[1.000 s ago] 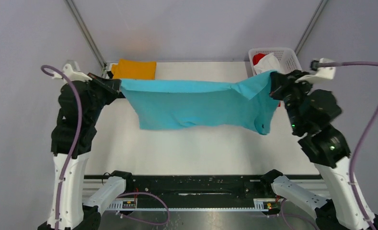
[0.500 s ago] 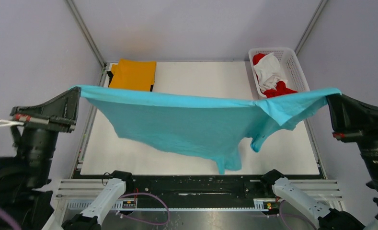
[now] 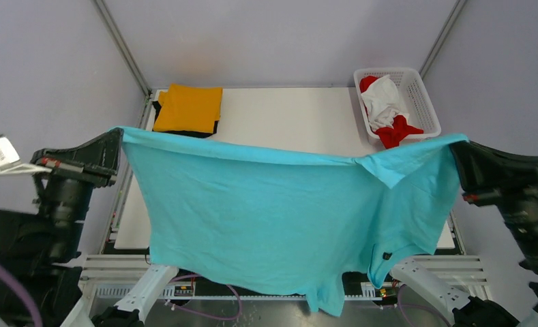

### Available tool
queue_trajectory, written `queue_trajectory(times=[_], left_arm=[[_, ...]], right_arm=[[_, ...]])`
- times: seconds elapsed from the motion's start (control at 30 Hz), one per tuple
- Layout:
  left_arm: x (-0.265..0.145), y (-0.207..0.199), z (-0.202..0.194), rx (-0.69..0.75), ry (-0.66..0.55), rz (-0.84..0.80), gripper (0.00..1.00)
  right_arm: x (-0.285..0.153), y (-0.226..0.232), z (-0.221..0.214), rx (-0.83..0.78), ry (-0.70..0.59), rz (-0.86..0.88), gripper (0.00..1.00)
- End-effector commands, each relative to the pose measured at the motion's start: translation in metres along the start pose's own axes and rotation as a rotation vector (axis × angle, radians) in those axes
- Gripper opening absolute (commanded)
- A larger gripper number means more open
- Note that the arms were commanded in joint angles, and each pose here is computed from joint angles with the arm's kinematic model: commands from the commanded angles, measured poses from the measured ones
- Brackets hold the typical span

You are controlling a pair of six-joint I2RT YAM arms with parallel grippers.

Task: Fold and stack the t-shirts
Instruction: Flatten out the tshirt

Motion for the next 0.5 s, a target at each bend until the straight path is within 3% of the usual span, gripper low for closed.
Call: queue_trajectory(times=[0.0, 0.23, 0.47], left_arm=[[0.060, 0.054, -0.042, 0.034, 0.086, 0.232, 0.00], [0.124, 0.162, -0.166, 0.059, 0.274, 0.585, 0.00], [0.150, 0.253, -0.283, 0.090, 0.486, 0.805, 0.00]], right_arm=[[0.039, -0.035, -0.027, -0.060, 0.021, -0.188, 0.00], [0.092, -0.119, -0.140, -0.188, 0.185, -0.602, 0.00], [0.115, -0.152, -0.262, -0.220, 0.331, -0.639, 0.00]])
Point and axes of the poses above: each gripper's point midway between its finger pads, its own x axis out along the fingers, its own y axis along the line the jaws close on, z = x × y, the point moved 2 cm from there along -x, back along the fingers, and after that the axes turned 5 degrees about x, right-handed, at the moved point
